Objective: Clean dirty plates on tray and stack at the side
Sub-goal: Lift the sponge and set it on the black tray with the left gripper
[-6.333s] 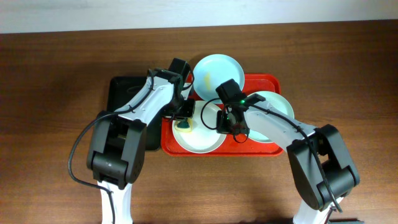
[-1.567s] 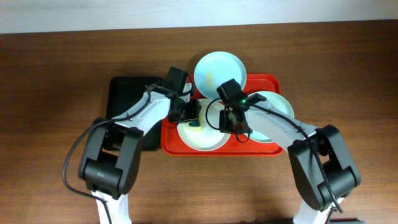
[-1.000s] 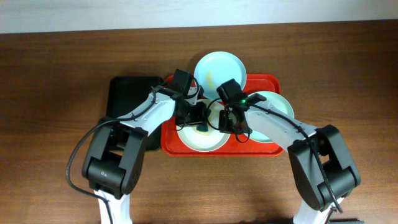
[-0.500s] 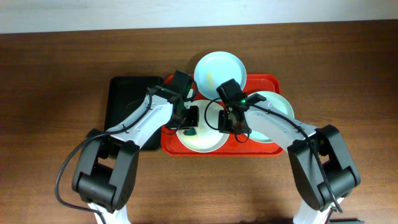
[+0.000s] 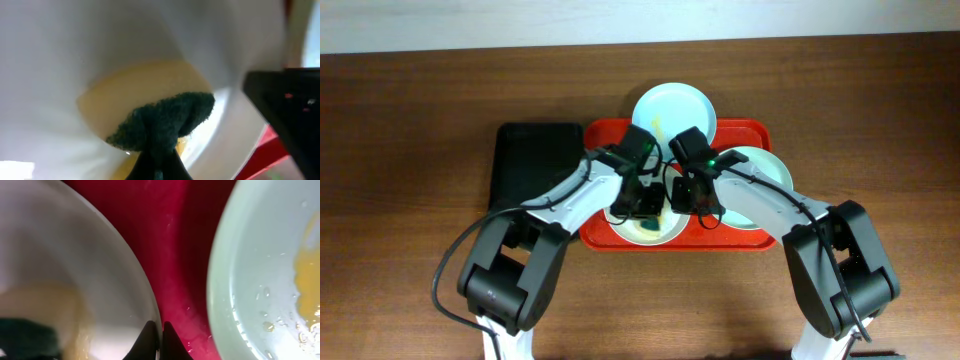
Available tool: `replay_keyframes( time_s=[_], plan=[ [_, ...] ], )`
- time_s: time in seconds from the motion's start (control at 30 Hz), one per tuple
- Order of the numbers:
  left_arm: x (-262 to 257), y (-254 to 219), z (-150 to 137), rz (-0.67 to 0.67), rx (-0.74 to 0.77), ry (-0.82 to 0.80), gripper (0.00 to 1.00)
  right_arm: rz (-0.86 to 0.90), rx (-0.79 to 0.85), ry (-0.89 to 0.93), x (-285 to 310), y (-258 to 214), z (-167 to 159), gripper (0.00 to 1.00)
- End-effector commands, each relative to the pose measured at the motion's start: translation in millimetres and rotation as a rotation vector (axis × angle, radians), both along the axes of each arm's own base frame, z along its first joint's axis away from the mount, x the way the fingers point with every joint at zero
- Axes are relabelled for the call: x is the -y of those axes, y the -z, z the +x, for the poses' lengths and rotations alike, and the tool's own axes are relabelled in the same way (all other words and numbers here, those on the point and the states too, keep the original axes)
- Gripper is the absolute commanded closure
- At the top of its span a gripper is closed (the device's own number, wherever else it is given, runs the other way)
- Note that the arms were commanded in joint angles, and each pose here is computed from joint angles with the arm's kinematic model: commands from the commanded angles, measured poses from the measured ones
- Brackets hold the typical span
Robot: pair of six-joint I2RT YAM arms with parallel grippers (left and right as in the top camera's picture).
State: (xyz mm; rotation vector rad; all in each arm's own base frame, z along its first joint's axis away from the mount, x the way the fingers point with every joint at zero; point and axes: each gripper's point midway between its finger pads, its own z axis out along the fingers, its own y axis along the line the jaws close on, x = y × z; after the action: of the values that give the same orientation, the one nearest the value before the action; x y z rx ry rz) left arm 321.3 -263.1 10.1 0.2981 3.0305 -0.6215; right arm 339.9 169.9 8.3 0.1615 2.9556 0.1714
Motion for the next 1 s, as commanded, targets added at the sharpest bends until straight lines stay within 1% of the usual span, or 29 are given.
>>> replay_keyframes(
  time_s=[0.0, 0.13, 0.2, 0.27, 0.5, 0.6, 0.7, 0.73, 0.87, 0.97],
  plan=[
    [18, 10, -15, -0.068, -0.066, 0.038, 1.00, 0.000, -0.001, -0.028, -4, -1, -5, 0.96],
    [-6, -4, 14, -0.026, 0.002, -0.033, 1.00, -0.001, -0.003, -0.028, -4, -1, -5, 0.95],
    [-24, -19, 32, -0.001, 0.062, -0.054, 1.00, -0.001, -0.003, -0.028, -4, -1, -5, 0.95],
    [-39, -41, 48, -0.013, 0.120, -0.069, 1.00, -0.001, -0.002, -0.027, -4, -1, -5, 0.96],
    [-88, -110, 72, -0.059, 0.258, -0.191, 1.00, -0.001, -0.002, -0.028, -4, -1, -5, 0.96],
    [-114, -128, 77, -0.038, 0.320, -0.187, 1.00, -0.001, -0.003, -0.028, -4, -1, -5, 0.95],
    [-158, -124, 79, 0.075, 0.326, -0.226, 1.00, -0.001, -0.003, -0.028, -4, -1, -5, 0.96],
    [-181, -117, 76, 0.145, 0.313, -0.222, 1.00, -0.001, -0.003, -0.028, -4, -1, -5, 0.96],
    [-222, -109, 70, 0.264, 0.279, -0.266, 1.00, -0.001, -0.002, -0.027, -4, -1, -5, 0.95],
    [-247, -96, 70, 0.382, 0.267, -0.298, 1.00, -0.001, -0.003, -0.028, -4, -1, -5, 0.95]
  ],
)
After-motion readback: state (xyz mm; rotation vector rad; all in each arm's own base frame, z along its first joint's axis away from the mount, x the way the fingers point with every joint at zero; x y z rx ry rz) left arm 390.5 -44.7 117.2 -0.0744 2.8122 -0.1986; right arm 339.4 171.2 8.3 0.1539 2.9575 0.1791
